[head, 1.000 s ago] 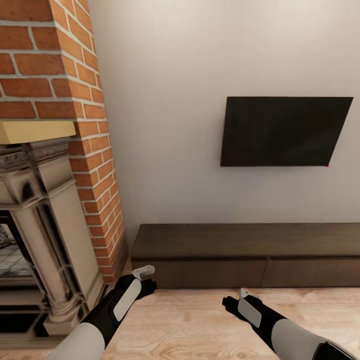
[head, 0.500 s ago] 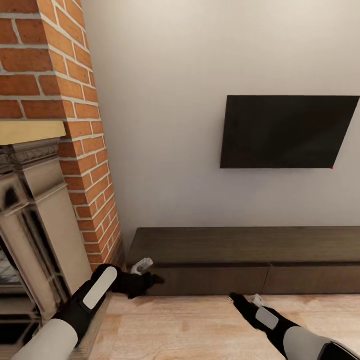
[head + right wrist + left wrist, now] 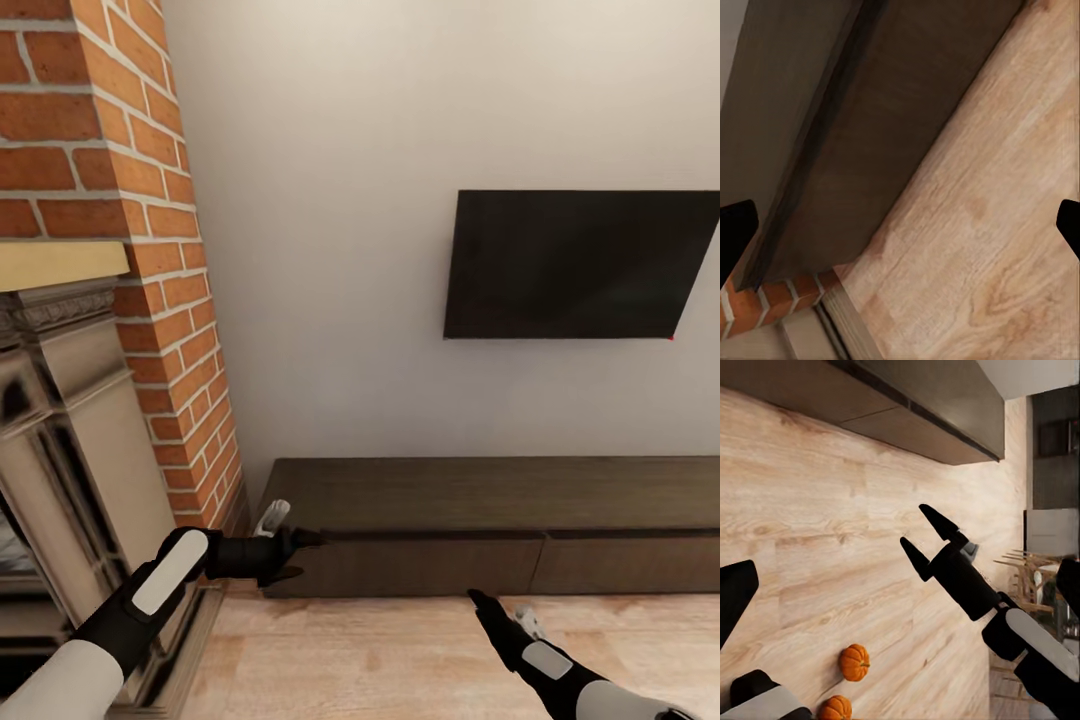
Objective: Place each of the two pumpkins and all three candles from the living room inside a cabinet in the living room (use any cabinet), then make sure every cabinet is closed, and position the cauldron so it is next to a table in the living room.
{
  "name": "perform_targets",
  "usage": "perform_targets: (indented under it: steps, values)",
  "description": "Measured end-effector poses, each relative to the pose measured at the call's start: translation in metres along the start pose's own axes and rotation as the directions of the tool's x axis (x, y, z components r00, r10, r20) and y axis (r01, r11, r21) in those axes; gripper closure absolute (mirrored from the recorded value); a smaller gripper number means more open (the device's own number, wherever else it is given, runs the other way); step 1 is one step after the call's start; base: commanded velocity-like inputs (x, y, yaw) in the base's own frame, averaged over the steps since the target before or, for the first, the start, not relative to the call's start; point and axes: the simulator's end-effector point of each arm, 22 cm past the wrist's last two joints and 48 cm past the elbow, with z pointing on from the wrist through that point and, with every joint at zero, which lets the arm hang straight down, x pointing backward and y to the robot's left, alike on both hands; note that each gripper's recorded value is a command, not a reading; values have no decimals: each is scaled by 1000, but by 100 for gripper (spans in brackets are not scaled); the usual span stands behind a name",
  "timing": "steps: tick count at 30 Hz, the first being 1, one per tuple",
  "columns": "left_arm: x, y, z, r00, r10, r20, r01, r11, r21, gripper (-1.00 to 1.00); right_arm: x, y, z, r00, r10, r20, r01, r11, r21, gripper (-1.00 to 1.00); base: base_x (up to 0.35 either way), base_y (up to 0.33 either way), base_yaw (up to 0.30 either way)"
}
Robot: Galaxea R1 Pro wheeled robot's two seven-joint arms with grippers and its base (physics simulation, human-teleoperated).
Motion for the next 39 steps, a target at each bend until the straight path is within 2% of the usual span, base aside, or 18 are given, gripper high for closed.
perform_targets:
  steps: [3, 5, 6, 8, 10, 16, 21, 25, 30, 31, 32, 33, 34, 35, 37, 39]
  values:
    - [2, -19, -4, 1000, -21, -11, 22, 995, 92, -100, 0, -3, 0, 1000, 0, 5, 0, 1000, 3, -100, 123, 47, 0]
    - [12, -26, -2, 999, -18, -39, 23, 992, 128, -100, -1, -2, 0, 1000, -3, 12, 3, 1000, -3, -100, 39, 15, 0]
    - [16, -30, -1, 999, -15, -52, 22, 989, 145, -100, -2, 1, 0, 1000, -4, 18, 5, 1000, -17, -100, 16, 6, 0]
    - [22, -41, 0, 998, -10, -69, 23, 981, 193, -100, -2, 12, -2, 1000, -4, 25, 6, 996, -85, -100, 8, 3, 0]
    - [23, -46, -1, 997, -11, -72, 26, 975, 219, -100, 3, 13, -5, 1000, -3, 20, 6, 992, -126, -100, 3, 1, 0]
    - [21, -36, -6, 998, -12, -65, 26, 974, 223, -100, 12, 9, -3, 1000, 8, 6, -7, 988, -156, -100, 0, 0, 0]
    - [23, -28, -3, 998, -13, -65, 27, 974, 224, -100, 11, 8, 1, 998, 64, 16, -60, 982, -178, -100, 0, 0, 0]
    - [27, -26, 2, 998, -12, -68, 28, 972, 235, -100, 12, 7, 5, 997, 79, 19, -74, 978, -197, -100, 0, 0, 0]
    - [29, -28, 4, 998, -11, -67, 29, 961, 276, -100, 16, 5, 11, 996, 93, 17, -87, 974, -209, -100, 0, 0, 0]
    - [30, -28, 5, 998, -10, -67, 29, 959, 283, -100, 18, 5, 12, 995, 100, 11, -95, 972, -213, -100, 0, 0, 0]
    - [30, -28, 5, 998, -10, -68, 30, 956, 292, -100, 21, 6, 13, 991, 130, -7, -129, 967, -218, -100, 0, 0, 0]
    - [31, -28, 6, 998, -11, -69, 31, 954, 298, -100, 24, 6, 13, 986, 164, -24, -166, 961, -222, -100, 0, 0, 0]
    - [32, -28, 6, 998, -11, -69, 32, 952, 306, -100, 26, 7, 14, 974, 219, -51, -225, 946, -232, -100, 0, 0, 0]
    - [33, -28, 7, 997, -12, -70, 33, 950, 310, -100, 26, 8, 14, 966, 248, -71, -257, 936, -242, -100, 0, 0, 0]
    - [34, -27, 9, 997, -12, -71, 34, 947, 320, -100, 19, 7, 12, 954, 285, -96, -301, 917, -264, -100, 0, 0, 0]
    - [35, -25, 11, 997, -12, -71, 34, 946, 323, -100, 14, 2, 13, 949, 297, -101, -314, 911, -268, -100, 0, 0, 0]
